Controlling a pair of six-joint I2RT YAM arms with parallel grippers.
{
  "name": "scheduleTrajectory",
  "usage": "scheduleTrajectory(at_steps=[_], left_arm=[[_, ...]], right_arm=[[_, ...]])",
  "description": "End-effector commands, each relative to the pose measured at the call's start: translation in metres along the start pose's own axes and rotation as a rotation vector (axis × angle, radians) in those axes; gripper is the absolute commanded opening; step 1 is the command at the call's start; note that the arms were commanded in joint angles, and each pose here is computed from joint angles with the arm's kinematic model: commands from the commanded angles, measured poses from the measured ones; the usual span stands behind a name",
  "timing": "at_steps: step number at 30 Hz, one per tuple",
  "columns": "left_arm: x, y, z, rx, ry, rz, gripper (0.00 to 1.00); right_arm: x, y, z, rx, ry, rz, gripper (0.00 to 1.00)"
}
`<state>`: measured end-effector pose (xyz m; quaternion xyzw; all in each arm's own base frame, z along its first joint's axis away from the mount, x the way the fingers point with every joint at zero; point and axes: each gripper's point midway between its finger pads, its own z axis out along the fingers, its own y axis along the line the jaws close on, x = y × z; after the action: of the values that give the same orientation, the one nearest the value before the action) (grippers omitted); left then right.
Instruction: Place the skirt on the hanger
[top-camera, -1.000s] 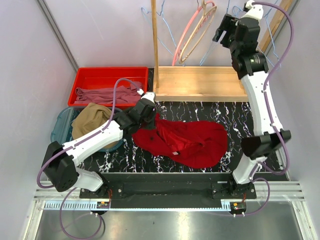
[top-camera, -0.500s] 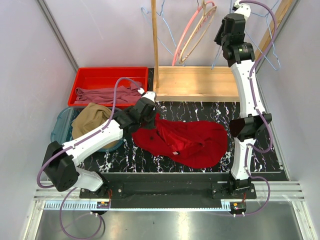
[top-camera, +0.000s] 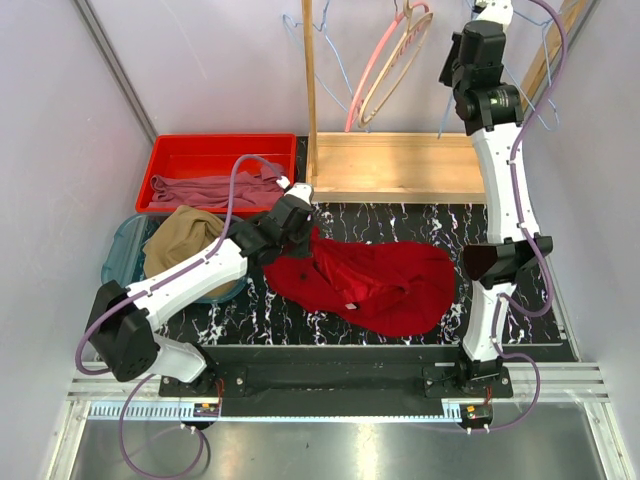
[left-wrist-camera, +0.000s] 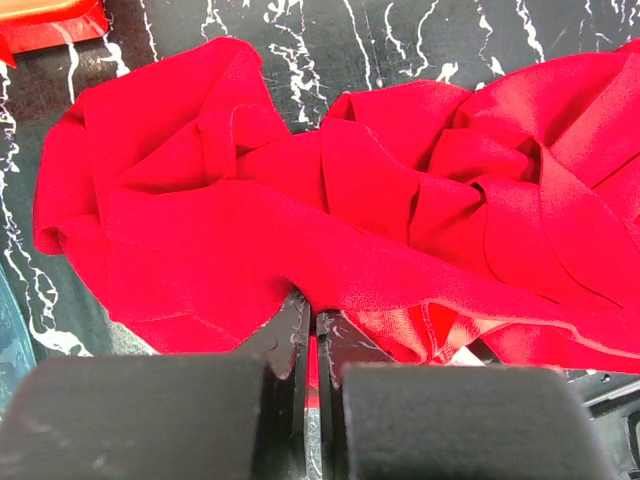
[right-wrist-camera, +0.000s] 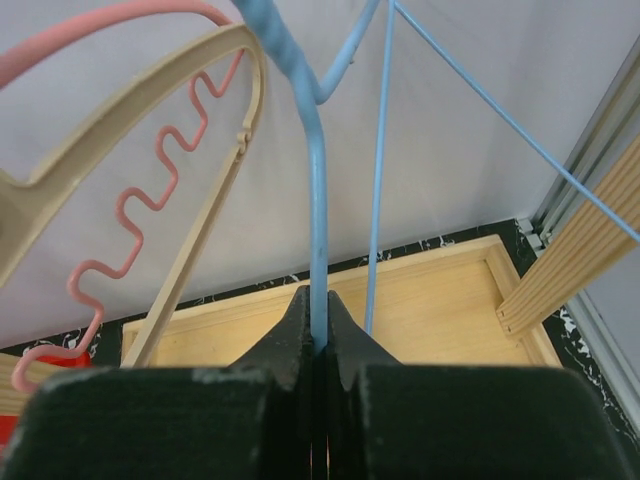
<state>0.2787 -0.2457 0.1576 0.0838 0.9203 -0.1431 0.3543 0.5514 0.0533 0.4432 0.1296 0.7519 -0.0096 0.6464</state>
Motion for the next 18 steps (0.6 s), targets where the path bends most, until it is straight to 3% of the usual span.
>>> scheduleTrajectory(at_steps=[1,11,18], left_arm=[[-0.024,-0.008,-0.004,0.022,-0.064,-0.004,0.00],[-0.023,-0.008,-0.005,0.026,-0.061,-0.010,0.00],[-0.023,-0.008,-0.004,0.026,-0.060,-0.010,0.00]], right_arm=[[-0.069,0.004,-0.046,-0.086,-0.157,-0.009,0.00],[-0.041,0.024,-0.038,-0.202,-0.078,-0.044,0.00],[-0.020,0.030,-0.057,-0.279,-0.007,-0.058,0.00]])
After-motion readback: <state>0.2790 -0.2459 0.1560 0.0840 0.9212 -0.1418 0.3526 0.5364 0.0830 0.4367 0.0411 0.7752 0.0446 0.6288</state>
